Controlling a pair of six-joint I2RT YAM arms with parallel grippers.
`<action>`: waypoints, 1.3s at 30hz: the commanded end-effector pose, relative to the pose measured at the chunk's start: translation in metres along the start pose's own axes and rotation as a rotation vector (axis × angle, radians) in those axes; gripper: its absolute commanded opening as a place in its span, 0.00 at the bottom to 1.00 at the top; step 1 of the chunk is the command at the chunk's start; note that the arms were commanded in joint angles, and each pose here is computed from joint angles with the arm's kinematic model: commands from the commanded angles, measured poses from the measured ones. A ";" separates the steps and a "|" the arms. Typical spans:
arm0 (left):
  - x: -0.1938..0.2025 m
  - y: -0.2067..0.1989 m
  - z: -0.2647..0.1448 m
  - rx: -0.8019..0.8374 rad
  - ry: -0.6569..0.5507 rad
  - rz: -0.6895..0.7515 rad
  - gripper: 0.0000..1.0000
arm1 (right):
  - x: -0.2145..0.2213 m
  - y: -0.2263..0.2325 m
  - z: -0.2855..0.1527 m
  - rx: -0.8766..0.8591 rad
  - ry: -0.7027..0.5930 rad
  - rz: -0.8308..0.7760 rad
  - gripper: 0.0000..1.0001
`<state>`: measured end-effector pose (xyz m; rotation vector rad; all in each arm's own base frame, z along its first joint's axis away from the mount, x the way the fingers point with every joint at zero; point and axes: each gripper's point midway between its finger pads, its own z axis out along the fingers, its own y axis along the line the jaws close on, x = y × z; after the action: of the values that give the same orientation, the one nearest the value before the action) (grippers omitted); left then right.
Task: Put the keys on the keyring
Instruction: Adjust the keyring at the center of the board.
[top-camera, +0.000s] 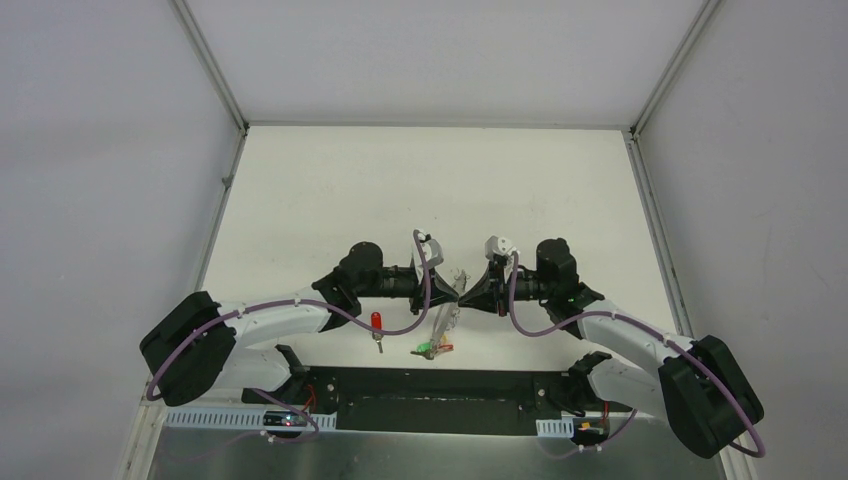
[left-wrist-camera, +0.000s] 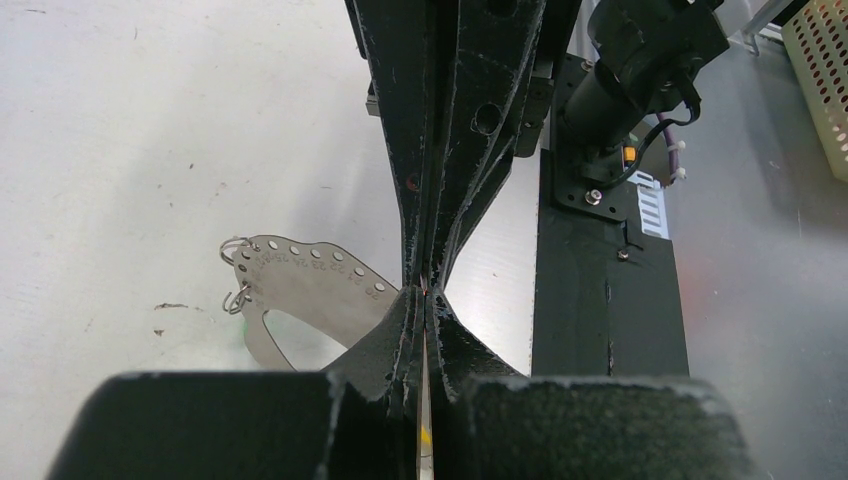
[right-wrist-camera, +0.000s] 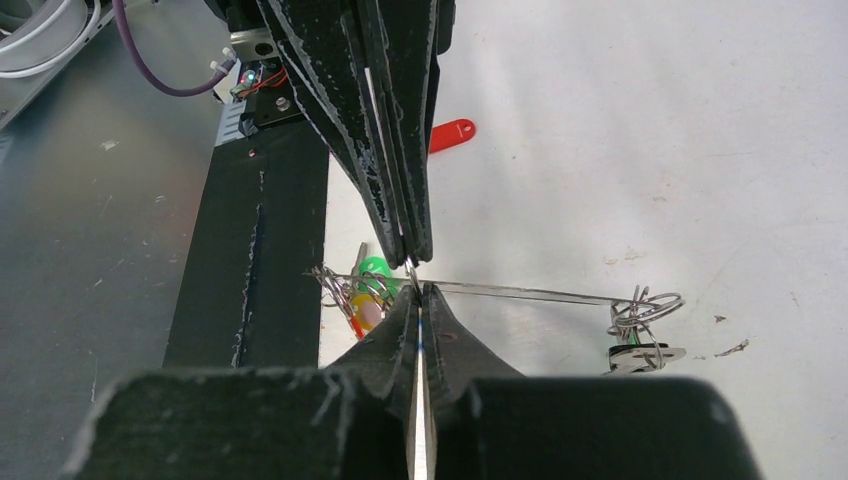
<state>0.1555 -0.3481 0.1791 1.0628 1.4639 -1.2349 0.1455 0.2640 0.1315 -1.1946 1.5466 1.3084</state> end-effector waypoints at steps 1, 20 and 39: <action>-0.012 -0.006 0.000 0.018 -0.029 0.039 0.00 | -0.035 0.000 0.004 -0.013 -0.060 -0.065 0.00; -0.010 0.004 -0.014 -0.074 0.085 0.080 0.40 | -0.008 -0.003 -0.021 0.059 0.366 0.112 0.00; -0.015 -0.004 0.031 0.006 0.022 0.140 0.39 | -0.009 0.013 -0.038 0.084 0.519 -0.004 0.00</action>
<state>0.1548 -0.3637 0.1600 1.1840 1.5385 -1.1159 0.1340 0.2263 0.1324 -1.5397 2.0406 0.9862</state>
